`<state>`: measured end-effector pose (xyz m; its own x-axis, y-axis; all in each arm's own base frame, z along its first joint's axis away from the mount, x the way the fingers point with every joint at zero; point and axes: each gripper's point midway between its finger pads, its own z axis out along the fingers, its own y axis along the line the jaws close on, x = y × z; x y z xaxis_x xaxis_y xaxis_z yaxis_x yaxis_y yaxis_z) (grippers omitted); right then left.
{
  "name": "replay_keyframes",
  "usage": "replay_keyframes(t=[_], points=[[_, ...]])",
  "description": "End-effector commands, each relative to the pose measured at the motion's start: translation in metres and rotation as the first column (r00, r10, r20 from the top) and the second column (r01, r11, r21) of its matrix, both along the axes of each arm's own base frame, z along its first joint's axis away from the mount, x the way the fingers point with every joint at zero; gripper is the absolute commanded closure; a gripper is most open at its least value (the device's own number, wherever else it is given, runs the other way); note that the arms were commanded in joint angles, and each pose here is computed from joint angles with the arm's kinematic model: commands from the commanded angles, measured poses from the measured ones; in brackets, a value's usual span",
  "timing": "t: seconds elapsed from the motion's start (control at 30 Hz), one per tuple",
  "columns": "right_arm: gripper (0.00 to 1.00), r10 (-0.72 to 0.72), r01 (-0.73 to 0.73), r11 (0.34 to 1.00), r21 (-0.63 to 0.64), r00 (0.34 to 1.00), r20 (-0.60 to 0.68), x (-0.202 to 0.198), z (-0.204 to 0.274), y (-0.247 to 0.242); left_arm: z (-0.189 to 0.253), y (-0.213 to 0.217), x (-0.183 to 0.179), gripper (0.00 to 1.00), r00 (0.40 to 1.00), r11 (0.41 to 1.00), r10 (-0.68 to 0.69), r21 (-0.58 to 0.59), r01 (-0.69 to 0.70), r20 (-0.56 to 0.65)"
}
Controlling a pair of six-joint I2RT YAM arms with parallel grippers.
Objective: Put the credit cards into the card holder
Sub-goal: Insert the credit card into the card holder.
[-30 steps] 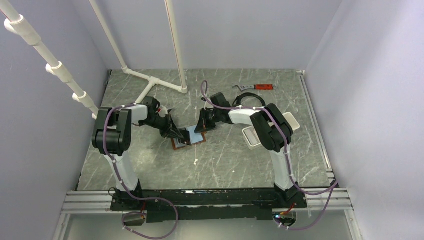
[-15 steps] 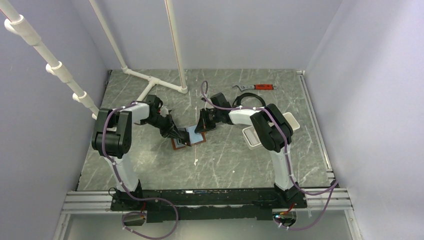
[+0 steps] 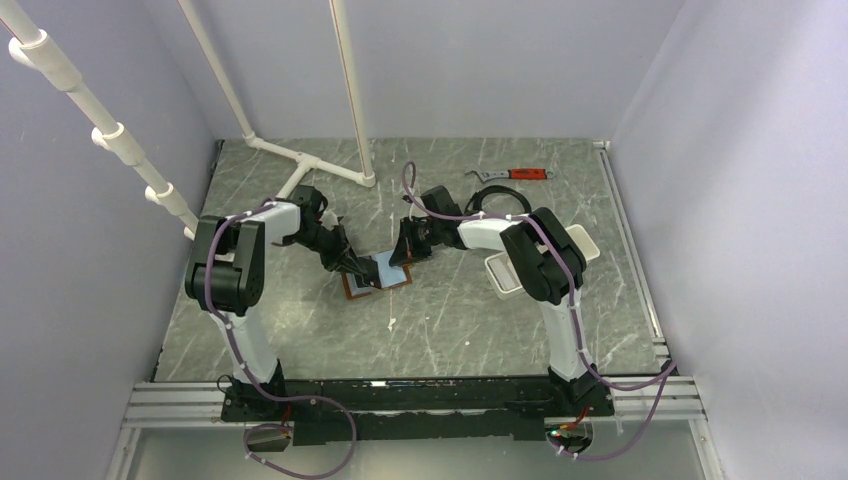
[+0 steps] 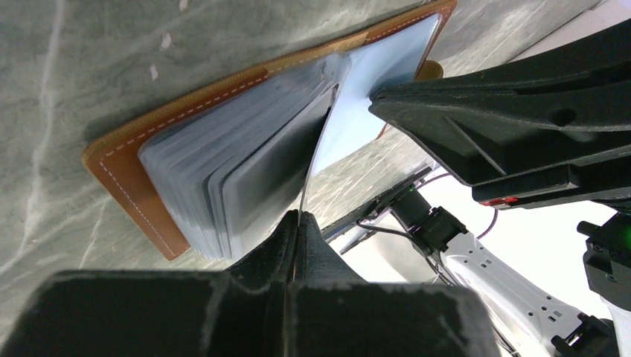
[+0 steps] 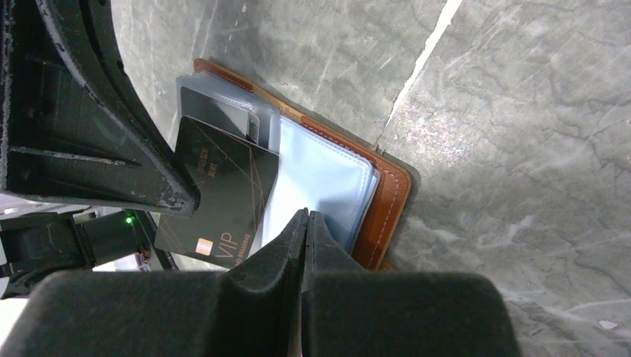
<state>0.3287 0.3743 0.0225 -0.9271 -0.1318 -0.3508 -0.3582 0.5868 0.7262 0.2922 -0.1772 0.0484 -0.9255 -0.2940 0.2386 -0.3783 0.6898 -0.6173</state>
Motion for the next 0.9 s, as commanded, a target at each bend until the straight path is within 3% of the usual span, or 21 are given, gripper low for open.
replay_keyframes(t=[0.0, 0.7, 0.87], points=[[1.00, -0.018, 0.019, 0.999, -0.047, 1.000, 0.024, 0.001, -0.009, -0.010, -0.008, 0.000, 0.008, 1.00, 1.000, 1.000, -0.008, 0.010, 0.008, 0.008], [1.00, -0.036, 0.037, 0.998, -0.059, 0.999, 0.015, 0.003, -0.005, -0.014, -0.026, -0.003, 0.026, 1.00, 0.986, 1.000, -0.008, -0.016, 0.011, 0.168], [0.91, -0.064, 0.066, 0.995, -0.081, 0.998, 0.026, 0.007, 0.003, -0.029, -0.029, -0.001, 0.026, 1.00, 0.985, 1.000, -0.003, 0.003, 0.003, 0.175]])
